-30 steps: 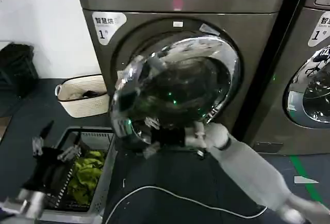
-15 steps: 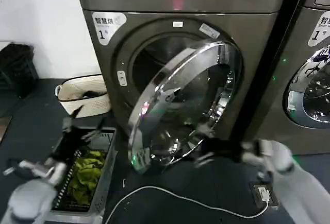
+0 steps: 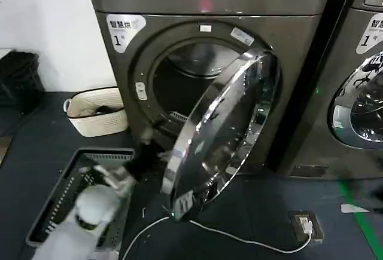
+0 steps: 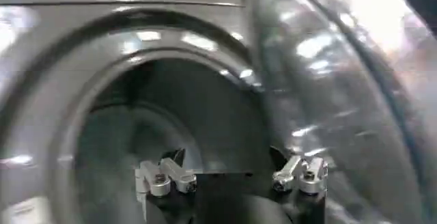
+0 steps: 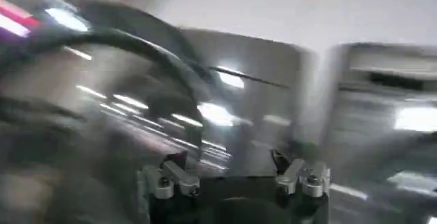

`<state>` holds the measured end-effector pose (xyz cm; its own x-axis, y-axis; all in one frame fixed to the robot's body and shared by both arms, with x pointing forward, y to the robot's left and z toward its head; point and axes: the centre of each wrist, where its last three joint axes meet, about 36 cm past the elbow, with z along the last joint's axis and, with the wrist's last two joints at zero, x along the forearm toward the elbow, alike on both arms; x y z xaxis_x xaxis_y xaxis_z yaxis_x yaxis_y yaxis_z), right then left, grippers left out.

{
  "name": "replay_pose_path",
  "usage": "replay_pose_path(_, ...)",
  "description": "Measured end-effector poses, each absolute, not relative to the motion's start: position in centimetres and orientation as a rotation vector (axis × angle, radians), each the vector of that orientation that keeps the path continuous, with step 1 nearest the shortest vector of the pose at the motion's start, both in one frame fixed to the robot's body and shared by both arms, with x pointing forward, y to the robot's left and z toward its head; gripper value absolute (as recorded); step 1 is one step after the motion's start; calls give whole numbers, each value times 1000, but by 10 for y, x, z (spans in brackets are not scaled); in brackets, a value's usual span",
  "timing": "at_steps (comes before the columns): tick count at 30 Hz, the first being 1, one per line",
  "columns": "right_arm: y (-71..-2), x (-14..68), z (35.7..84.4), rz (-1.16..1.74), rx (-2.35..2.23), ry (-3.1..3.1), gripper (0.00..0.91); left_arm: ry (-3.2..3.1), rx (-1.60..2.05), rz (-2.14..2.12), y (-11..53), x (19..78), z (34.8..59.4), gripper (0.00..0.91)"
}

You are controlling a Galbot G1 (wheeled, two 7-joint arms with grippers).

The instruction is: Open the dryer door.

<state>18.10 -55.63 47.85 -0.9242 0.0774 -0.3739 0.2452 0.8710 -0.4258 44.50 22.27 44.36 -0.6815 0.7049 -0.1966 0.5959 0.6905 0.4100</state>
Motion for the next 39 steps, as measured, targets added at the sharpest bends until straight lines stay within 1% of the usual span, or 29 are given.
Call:
replay_pose_path(4, -601, 122, 491, -802, 850, 2636, 907, 2523, 1118, 424, 190, 449, 439, 907)
replay_pose_path(10, -638, 54, 509, -764, 1660, 2409, 907, 2458, 1218, 412, 153, 462, 441, 907)
replay_pose_path(17, -654, 0, 523, -898, 2152, 2246, 907, 2394, 1309, 387, 106, 481, 444, 907)
replay_pose_path(19, -659, -15, 531, -891, 2267, 2195, 907, 2378, 1344, 385, 91, 486, 443, 907)
replay_pose_path(21, -664, -32, 540, -808, 2372, 2154, 907, 2360, 1372, 382, 77, 491, 444, 907)
replay_pose_path(24, -673, -59, 547, -845, 2448, 2026, 907, 2335, 1409, 384, 58, 498, 445, 907)
replay_pose_path(30, -680, -98, 540, -873, 2544, 1846, 907, 2285, 1474, 398, 16, 508, 448, 907)
replay_pose_path(32, -680, -106, 539, -926, 2550, 1803, 907, 2273, 1488, 406, 3, 513, 451, 907)
replay_pose_path(34, -681, -114, 537, -978, 2544, 1783, 907, 2272, 1499, 411, -9, 518, 454, 907)
replay_pose_path(39, -683, -118, 533, -975, 2550, 1786, 907, 2265, 1515, 394, -31, 523, 461, 907)
